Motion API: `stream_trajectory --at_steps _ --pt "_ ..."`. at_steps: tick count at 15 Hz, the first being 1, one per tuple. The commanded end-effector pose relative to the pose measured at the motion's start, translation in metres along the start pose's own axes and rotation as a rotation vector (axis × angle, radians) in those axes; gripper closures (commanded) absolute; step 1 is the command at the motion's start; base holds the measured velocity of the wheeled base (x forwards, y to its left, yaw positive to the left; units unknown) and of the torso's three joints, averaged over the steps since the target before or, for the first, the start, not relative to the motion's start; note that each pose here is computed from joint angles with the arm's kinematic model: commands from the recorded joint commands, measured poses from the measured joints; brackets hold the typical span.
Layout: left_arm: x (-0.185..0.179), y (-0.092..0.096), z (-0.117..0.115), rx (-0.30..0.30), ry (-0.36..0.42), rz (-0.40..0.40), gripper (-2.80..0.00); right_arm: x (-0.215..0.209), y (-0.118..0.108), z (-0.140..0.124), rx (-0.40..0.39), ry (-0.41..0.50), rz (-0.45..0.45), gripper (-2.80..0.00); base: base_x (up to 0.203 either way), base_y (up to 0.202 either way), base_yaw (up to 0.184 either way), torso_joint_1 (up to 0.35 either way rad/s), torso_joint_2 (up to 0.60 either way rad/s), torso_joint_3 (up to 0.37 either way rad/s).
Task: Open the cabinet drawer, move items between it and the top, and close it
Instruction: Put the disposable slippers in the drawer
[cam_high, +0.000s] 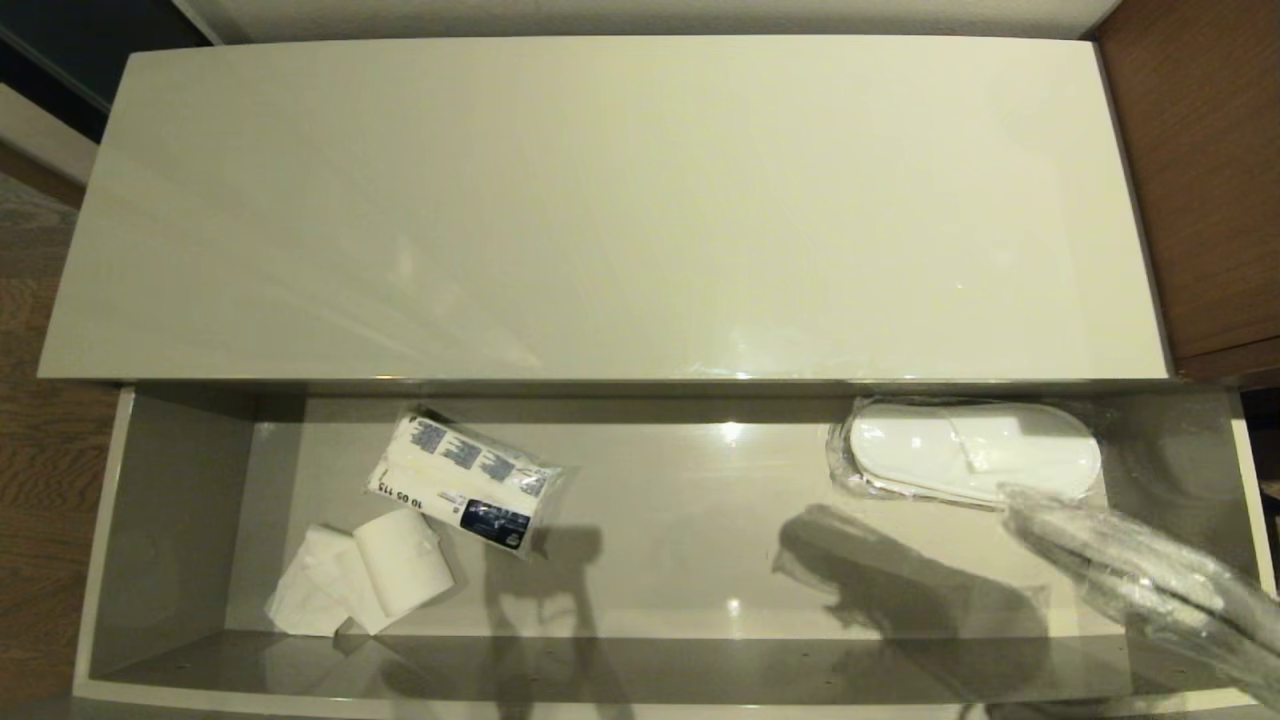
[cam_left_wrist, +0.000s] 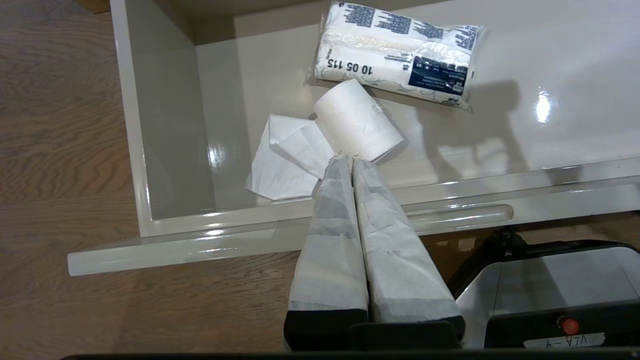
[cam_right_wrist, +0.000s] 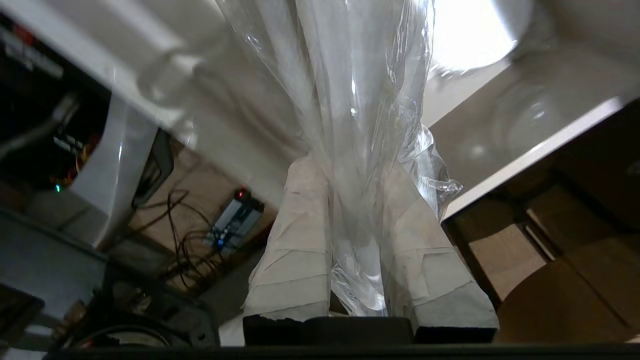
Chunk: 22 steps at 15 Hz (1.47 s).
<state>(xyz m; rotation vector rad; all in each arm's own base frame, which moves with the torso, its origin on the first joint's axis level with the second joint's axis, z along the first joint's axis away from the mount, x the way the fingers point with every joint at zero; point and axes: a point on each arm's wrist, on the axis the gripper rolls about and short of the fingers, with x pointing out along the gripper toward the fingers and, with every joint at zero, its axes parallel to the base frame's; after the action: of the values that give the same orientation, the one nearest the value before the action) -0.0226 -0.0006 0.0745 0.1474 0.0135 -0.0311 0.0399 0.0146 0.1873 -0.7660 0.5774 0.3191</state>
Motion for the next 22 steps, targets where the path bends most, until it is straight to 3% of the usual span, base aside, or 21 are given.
stream_trajectory --at_steps 1,4,7,11,16,22 --pt "0.0 0.0 0.0 0.001 0.001 -0.001 0.0 0.012 0.016 -0.021 -0.022 0.024 0.014 0.0 0.0 0.0 0.0 0.0 0.0 0.0" --pt "0.0 0.0 0.0 0.001 0.0 -0.001 0.0 0.03 0.026 -0.022 -0.069 0.05 0.069 0.0 0.0 0.0 0.0 0.0 0.0 0.0" --pt "0.0 0.0 0.0 0.001 0.0 -0.001 0.0 0.054 0.028 -0.006 -0.097 0.089 0.113 0.0 0.0 0.0 0.0 0.0 0.0 0.0" --pt "0.0 0.0 0.0 0.001 0.0 -0.001 0.0 0.094 0.033 0.024 -0.111 0.083 0.135 0.0 0.0 0.0 0.0 0.0 0.0 0.0" --pt "0.0 0.0 0.0 0.001 -0.001 -0.001 0.0 0.128 0.046 0.042 -0.114 0.056 0.142 0.0 0.0 0.0 0.0 0.0 0.0 0.0" --pt "0.0 0.0 0.0 0.001 0.0 -0.001 0.0 0.137 0.064 0.053 -0.232 0.04 0.184 0.0 0.0 0.0 0.0 0.0 0.0 0.0"
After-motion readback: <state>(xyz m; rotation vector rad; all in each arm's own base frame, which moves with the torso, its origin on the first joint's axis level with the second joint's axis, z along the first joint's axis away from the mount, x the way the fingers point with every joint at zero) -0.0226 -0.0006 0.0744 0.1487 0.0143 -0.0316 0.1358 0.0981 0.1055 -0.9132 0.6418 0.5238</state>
